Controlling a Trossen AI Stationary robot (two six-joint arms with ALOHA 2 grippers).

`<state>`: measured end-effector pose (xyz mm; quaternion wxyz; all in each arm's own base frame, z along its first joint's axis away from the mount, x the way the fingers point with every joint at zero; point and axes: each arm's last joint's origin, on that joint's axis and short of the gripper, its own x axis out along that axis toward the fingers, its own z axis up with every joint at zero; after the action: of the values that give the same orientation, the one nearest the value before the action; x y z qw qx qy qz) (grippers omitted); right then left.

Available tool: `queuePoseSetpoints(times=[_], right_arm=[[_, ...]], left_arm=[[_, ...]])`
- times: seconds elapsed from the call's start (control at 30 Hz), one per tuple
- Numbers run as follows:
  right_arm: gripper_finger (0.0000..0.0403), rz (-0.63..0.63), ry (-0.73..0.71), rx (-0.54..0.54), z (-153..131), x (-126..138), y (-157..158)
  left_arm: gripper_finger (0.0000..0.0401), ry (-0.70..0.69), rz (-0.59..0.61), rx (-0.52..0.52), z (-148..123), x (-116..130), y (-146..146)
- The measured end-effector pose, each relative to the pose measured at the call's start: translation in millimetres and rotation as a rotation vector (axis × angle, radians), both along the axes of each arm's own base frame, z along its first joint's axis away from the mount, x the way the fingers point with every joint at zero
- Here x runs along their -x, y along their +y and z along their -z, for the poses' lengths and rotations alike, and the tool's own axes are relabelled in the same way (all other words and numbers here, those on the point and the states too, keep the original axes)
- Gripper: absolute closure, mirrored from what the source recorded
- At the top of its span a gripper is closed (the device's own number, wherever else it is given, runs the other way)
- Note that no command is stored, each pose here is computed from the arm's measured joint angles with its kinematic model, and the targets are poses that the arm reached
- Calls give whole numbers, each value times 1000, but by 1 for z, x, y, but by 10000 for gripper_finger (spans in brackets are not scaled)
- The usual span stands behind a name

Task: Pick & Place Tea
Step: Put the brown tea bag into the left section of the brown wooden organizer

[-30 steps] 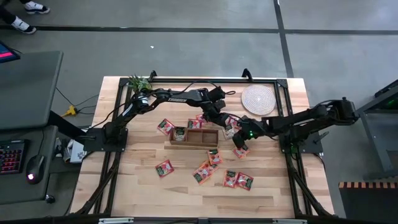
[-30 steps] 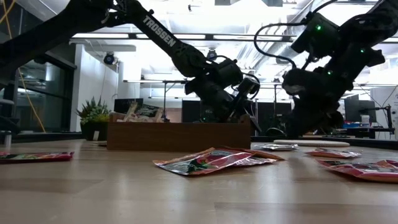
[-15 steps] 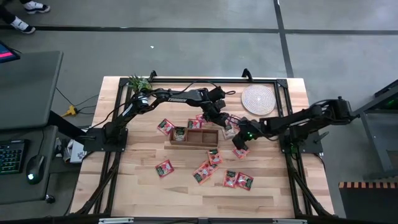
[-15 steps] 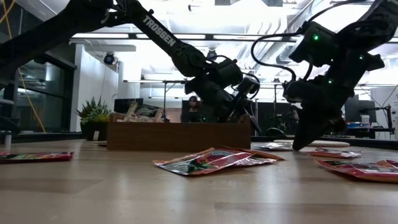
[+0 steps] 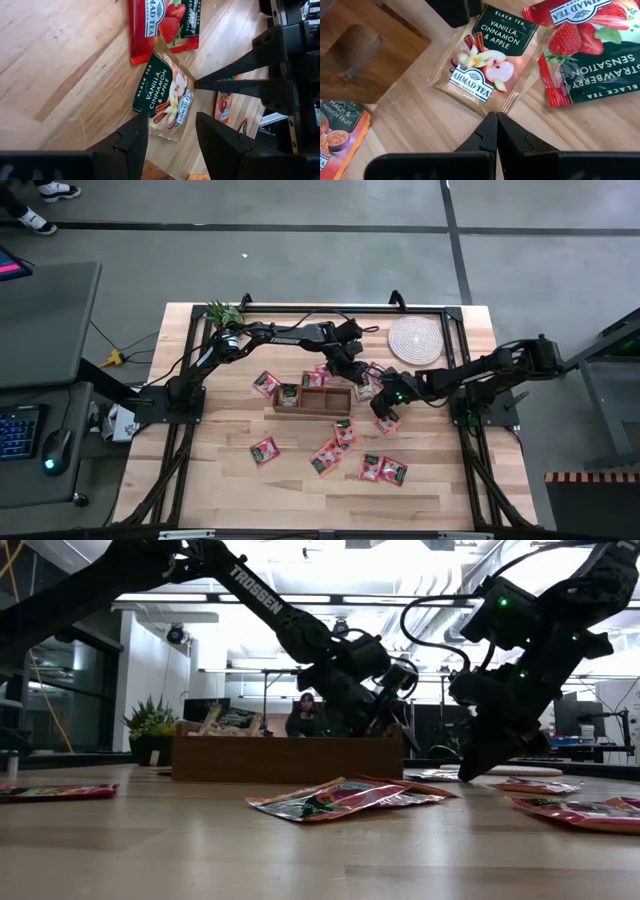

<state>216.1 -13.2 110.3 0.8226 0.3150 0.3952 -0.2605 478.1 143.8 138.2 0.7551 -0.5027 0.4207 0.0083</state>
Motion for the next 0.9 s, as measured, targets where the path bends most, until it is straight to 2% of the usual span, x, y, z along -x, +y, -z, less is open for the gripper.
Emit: queuePoseSetpoints(times=[0.17, 0.43, 0.9], right_arm=[[403, 9, 20, -9, 1, 2, 0], [403, 8, 22, -11, 1, 2, 0], [403, 18, 17, 5, 1, 2, 0]], left_arm=[[238, -12, -28, -48, 0, 0, 6], [238, 9, -49, -53, 1, 7, 21], [238, 6, -4, -19, 1, 4, 9]])
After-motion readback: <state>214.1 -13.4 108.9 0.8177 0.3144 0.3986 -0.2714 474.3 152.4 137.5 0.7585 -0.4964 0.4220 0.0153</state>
